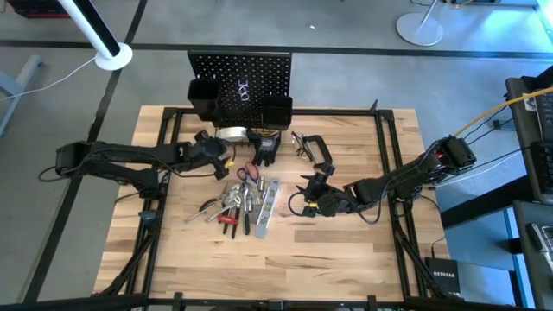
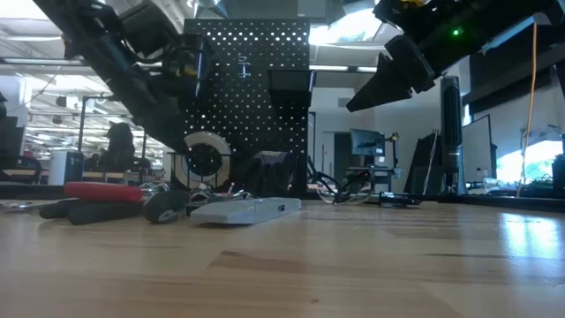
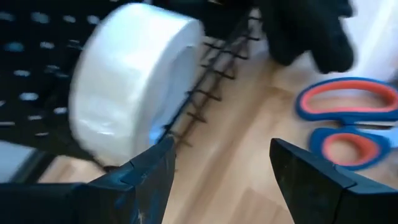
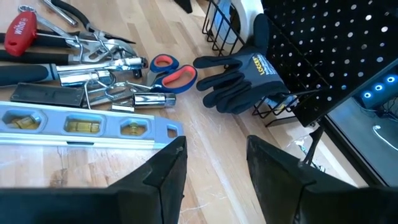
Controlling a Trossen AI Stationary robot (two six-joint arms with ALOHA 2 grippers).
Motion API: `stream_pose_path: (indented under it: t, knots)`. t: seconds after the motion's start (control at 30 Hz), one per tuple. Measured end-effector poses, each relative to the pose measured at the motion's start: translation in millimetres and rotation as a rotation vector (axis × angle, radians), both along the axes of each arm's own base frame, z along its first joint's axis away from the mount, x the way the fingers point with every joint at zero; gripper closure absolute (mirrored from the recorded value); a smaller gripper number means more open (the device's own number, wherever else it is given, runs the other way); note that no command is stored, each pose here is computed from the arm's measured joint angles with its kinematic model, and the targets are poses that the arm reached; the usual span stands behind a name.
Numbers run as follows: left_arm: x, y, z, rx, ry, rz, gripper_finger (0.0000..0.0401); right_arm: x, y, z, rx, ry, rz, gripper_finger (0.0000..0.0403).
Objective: Hang tools onto peg board
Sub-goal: Put the masking tape into the wire basket on the pegboard
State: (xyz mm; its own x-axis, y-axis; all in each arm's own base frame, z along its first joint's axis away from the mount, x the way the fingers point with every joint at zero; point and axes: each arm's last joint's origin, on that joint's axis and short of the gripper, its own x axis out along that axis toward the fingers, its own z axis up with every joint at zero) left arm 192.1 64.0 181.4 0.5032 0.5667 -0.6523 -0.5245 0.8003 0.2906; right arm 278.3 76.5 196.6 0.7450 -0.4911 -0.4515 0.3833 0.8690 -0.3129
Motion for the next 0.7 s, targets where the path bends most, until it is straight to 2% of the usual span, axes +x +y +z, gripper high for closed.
stream_pose_path:
  t: [0.13,0.47,0.7]
  knots:
    - [-3,6,-3,0.014,0.012,0.013,0.0152,0,0,0,0.000,-0.001,0.000,0.0235]
    - [-9,25,1,0.131,0.013,0.155,0.0152,0,0,0,0.000,-0.001,0.000,0.0235]
    - [-7,19,0,0.121,0.016,0.131,0.0152,0,0,0,0.000,-0.001,0.000,0.0235]
